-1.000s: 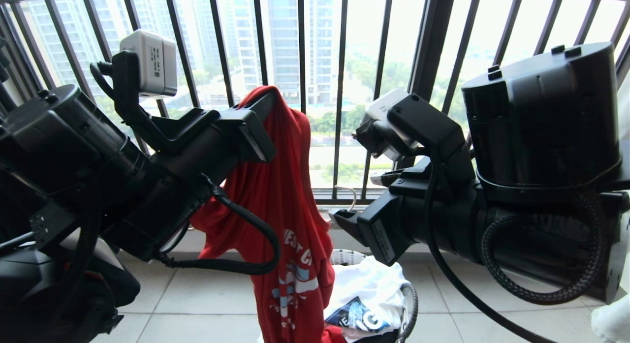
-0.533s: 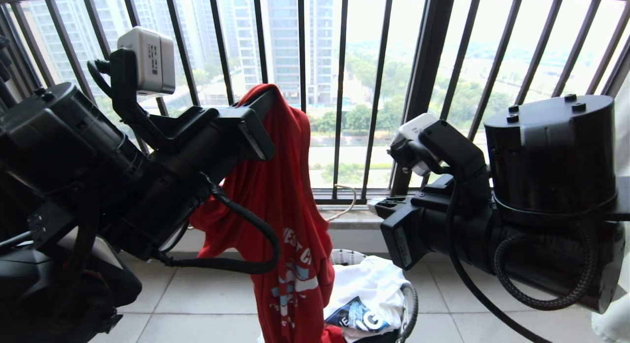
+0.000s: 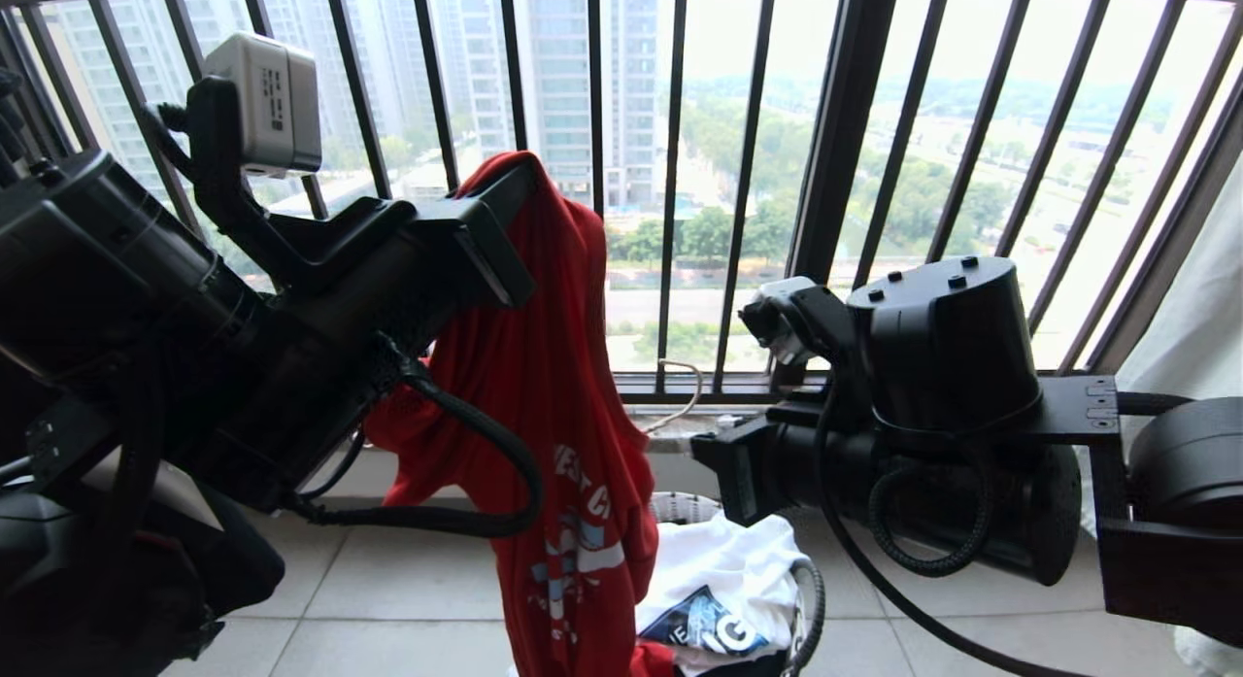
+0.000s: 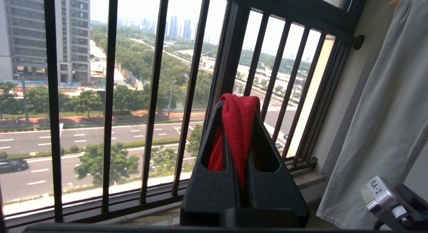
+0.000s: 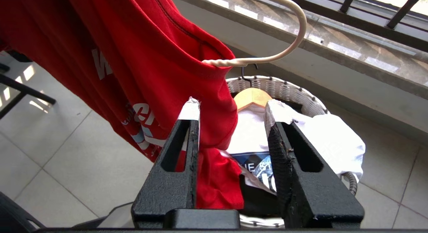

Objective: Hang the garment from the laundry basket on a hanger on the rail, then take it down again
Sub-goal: Hang the clothes on the clothes rack

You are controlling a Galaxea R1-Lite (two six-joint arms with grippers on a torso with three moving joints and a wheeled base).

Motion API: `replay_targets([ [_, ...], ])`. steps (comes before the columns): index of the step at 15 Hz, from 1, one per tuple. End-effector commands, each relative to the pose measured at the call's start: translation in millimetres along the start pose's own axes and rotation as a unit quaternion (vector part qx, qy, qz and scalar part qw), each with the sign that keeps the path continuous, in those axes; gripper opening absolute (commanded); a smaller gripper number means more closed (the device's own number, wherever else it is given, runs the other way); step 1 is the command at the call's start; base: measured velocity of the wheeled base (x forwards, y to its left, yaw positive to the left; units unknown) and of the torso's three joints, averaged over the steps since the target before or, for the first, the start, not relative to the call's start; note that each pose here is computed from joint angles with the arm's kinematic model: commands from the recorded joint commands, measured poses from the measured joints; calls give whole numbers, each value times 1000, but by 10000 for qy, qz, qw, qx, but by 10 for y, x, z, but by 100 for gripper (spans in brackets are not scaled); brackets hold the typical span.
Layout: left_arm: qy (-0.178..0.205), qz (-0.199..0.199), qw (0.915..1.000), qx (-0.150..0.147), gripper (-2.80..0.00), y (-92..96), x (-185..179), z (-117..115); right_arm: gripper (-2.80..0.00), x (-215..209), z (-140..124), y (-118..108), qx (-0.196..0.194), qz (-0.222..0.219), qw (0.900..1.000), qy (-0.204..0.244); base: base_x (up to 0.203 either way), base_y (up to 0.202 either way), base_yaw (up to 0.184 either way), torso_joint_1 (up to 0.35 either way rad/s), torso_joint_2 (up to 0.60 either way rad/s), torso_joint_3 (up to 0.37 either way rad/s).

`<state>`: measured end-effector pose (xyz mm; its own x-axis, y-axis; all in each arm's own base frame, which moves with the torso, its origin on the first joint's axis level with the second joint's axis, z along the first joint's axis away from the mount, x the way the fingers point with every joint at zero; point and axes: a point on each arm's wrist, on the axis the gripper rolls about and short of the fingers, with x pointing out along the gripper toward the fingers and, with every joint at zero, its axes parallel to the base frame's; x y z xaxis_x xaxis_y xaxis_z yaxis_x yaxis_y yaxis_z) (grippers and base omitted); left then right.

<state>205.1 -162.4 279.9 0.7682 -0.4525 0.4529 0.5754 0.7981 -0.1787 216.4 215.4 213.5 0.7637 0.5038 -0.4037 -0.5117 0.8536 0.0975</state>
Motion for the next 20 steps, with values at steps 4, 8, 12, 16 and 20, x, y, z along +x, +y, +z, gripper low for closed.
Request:
replay_targets([
  [4, -141, -15, 9999, -24, -280, -8, -22, 83, 0, 416, 61, 9, 750, 99, 9971, -108, 0, 0, 0, 0, 0, 0],
  [8, -211, -17, 9998, -29, -280, -9, -34, 132, 0, 432, 142, -6, 1454, 429, 9884, -96, 0, 0, 0, 0, 0, 0],
  [12, -212, -12, 9998, -26, -280, -6, -34, 133, 0, 426, 194, -90, 1999, 395, 9789, 135, 0, 0, 0, 0, 0, 0],
  [16, -246, 5, 9997, -19, -280, 3, -24, 149, 0, 476, 173, -174, 2469, 295, 9680, 353, 0, 0, 0, 0, 0, 0],
  [20, -255, 11, 9997, -16, -280, 6, -26, 154, 0, 695, 182, -184, 2687, 204, 9616, 524, 0, 0, 0, 0, 0, 0],
])
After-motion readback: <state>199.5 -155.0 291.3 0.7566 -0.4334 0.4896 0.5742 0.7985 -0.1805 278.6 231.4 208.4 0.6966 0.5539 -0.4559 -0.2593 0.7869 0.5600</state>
